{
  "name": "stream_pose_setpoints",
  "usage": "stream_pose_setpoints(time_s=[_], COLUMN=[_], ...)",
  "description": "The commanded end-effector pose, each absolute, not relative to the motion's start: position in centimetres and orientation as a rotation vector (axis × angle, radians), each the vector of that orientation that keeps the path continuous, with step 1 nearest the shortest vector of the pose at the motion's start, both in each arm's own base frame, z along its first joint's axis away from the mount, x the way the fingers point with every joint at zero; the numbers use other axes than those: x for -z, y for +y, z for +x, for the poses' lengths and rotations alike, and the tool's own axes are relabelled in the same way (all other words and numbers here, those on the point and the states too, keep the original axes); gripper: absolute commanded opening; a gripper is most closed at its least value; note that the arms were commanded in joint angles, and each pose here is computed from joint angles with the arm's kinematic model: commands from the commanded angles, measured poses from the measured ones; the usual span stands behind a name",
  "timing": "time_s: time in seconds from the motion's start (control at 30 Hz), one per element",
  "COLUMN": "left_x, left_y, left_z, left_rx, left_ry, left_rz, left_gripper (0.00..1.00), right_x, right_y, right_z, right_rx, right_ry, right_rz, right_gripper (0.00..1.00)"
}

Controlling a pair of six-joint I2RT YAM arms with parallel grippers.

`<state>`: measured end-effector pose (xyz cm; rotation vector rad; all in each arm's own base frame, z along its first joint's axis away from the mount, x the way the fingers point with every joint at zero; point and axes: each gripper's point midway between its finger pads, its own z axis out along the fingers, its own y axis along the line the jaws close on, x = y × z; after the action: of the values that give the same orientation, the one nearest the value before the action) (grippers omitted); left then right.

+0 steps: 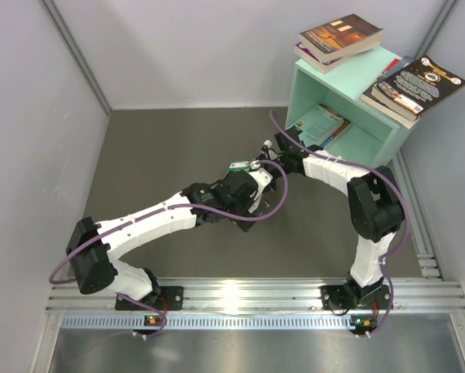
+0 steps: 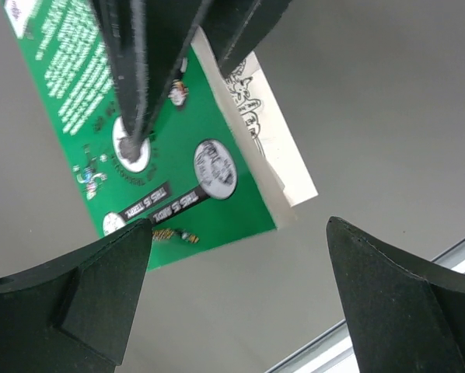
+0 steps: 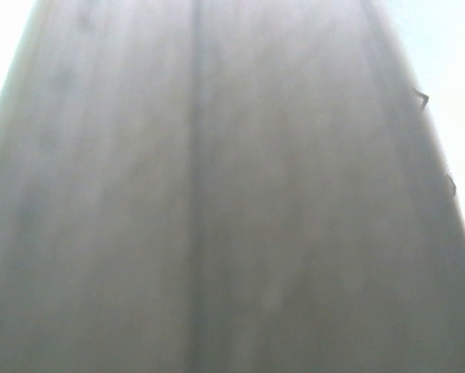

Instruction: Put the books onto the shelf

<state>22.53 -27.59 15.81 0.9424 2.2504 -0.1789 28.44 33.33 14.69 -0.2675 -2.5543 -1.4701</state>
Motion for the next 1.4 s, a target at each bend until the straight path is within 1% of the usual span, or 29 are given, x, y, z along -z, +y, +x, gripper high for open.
stream_pose_setpoints(time_s=[0.0, 0.03, 0.1, 0.13, 0.2, 0.23, 0.27, 0.33, 0.37, 0.4, 0.43, 0.53, 0.57, 0.63, 0.67, 0.7, 0.73, 0.77, 0.8, 0.87, 0.9, 0.97, 1.0, 1.03, 1.1, 1.13, 1.2, 1.23, 1.37], left_x=[-17.4, -17.0, -16.6, -16.2, -16.0, -15.5, -15.5, -15.8, -16.4, -16.7, -16.8, -17.6, -17.9, -18.4, -18.7, -18.9, -19.3, -19.3, -19.5, -19.3, -19.5, -19.5, -20.0, -20.2, -20.9, -21.1, -21.8, -22.1, -23.0], left_y=[-28.9, -28.9, -29.0, -28.7, -28.8, -28.7, -28.8, -29.4, -29.7, -29.9, -30.1, -30.8, -30.9, -31.0, -31.0, -30.9, -30.7, -30.1, -29.5, -28.6, -28.2, -27.1, -26.7, -25.9, -25.0, -23.6, -23.7, -22.8, -22.2], left_z=[23.4, 23.6, 23.9, 24.6, 25.0, 25.4, 25.5, 25.9, 26.2, 26.3, 26.4, 26.6, 26.6, 26.4, 26.5, 26.4, 26.3, 26.4, 26.6, 26.8, 27.0, 27.6, 27.9, 28.7, 29.5, 30.6, 30.5, 31.2, 31.3], left_rx=[0.199, 0.179, 0.161, 0.102, 0.081, 0.050, 0.045, 0.049, 0.059, 0.067, 0.074, 0.109, 0.117, 0.137, 0.148, 0.156, 0.167, 0.161, 0.161, 0.151, 0.161, 0.205, 0.238, 0.301, 0.384, 0.418, 0.561, 0.591, 0.804], left_ry=[2.195, 2.203, 2.213, 2.218, 2.224, 2.236, 2.241, 2.237, 2.226, 2.221, 2.217, 2.207, 2.207, 2.209, 2.212, 2.215, 2.215, 2.230, 2.241, 2.263, 2.270, 2.306, 2.307, 2.336, 2.338, 2.348, 2.341, 2.336, 2.302], left_rz=[0.946, 0.940, 0.927, 0.898, 0.878, 0.870, 0.861, 0.843, 0.823, 0.814, 0.809, 0.794, 0.791, 0.787, 0.770, 0.764, 0.751, 0.731, 0.703, 0.676, 0.653, 0.579, 0.540, 0.466, 0.377, 0.286, 0.258, 0.194, 0.099], left_gripper=[0.99, 0.99, 0.95, 0.92, 0.81, 0.70, 0.50, 0.28, 0.19, 0.05, 0.00, 0.00, 0.00, 0.00, 0.00, 0.00, 0.00, 0.00, 0.00, 0.00, 0.00, 0.00, 0.00, 0.00, 0.00, 0.00, 0.00, 0.00, 0.00], right_x=[-19.3, -19.4, -19.8, -19.9, -20.2, -20.3, -20.4, -20.4, -20.1, -20.0, -19.9, -19.3, -19.2, -19.1, -19.3, -19.1, -19.0, -19.7, -20.7, -21.7, -21.5, -24.1, -24.2, -25.7, -26.3, -27.1, -27.8, -28.6, -31.3], right_y=[33.5, 33.5, 33.5, 33.5, 33.5, 33.5, 33.4, 33.3, 33.2, 33.1, 33.0, 32.7, 32.6, 32.5, 32.2, 31.9, 31.5, 30.8, 30.3, 29.1, 27.9, 26.5, 25.4, 24.4, 21.9, 20.6, 18.5, 17.6, 14.9], right_z=[27.8, 27.8, 27.5, 27.4, 26.8, 26.5, 26.2, 25.8, 25.5, 25.4, 25.2, 24.9, 24.8, 24.9, 24.9, 25.3, 25.3, 25.2, 26.4, 26.8, 26.6, 26.9, 26.9, 26.6, 27.0, 26.2, 26.5, 25.8, 25.2], right_rx=[1.614, 1.613, 1.621, 1.624, 1.625, 1.627, 1.630, 1.619, 1.613, 1.606, 1.597, 1.575, 1.574, 1.565, 1.549, 1.516, 1.469, 1.408, 1.365, 1.285, 1.173, 1.156, 1.081, 1.091, 1.027, 1.037, 1.067, 1.146, 1.383], right_ry=[-2.529, -2.531, -2.526, -2.526, -2.520, -2.518, -2.524, -2.532, -2.537, -2.544, -2.547, -2.562, -2.569, -2.592, -2.612, -2.661, -2.703, -2.760, -2.883, -2.981, -3.041, -3.148, -3.204, -3.255, -3.351, -3.393, -3.457, -3.490, -3.568], right_rz=[-0.173, -0.176, -0.166, -0.162, -0.150, -0.142, -0.126, -0.125, -0.119, -0.121, -0.122, -0.120, -0.106, -0.096, -0.080, -0.084, -0.077, -0.017, 0.054, 0.081, 0.056, 0.082, 0.053, 0.040, -0.070, -0.118, -0.235, -0.298, -0.510], right_gripper=[0.00, 0.00, 0.00, 0.00, 0.00, 0.00, 0.00, 0.00, 0.00, 0.00, 0.00, 0.01, 0.14, 0.35, 0.66, 0.76, 0.84, 0.95, 1.00, 1.00, 1.00, 1.00, 1.00, 1.00, 1.00, 1.00, 1.00, 1.00, 1.00])
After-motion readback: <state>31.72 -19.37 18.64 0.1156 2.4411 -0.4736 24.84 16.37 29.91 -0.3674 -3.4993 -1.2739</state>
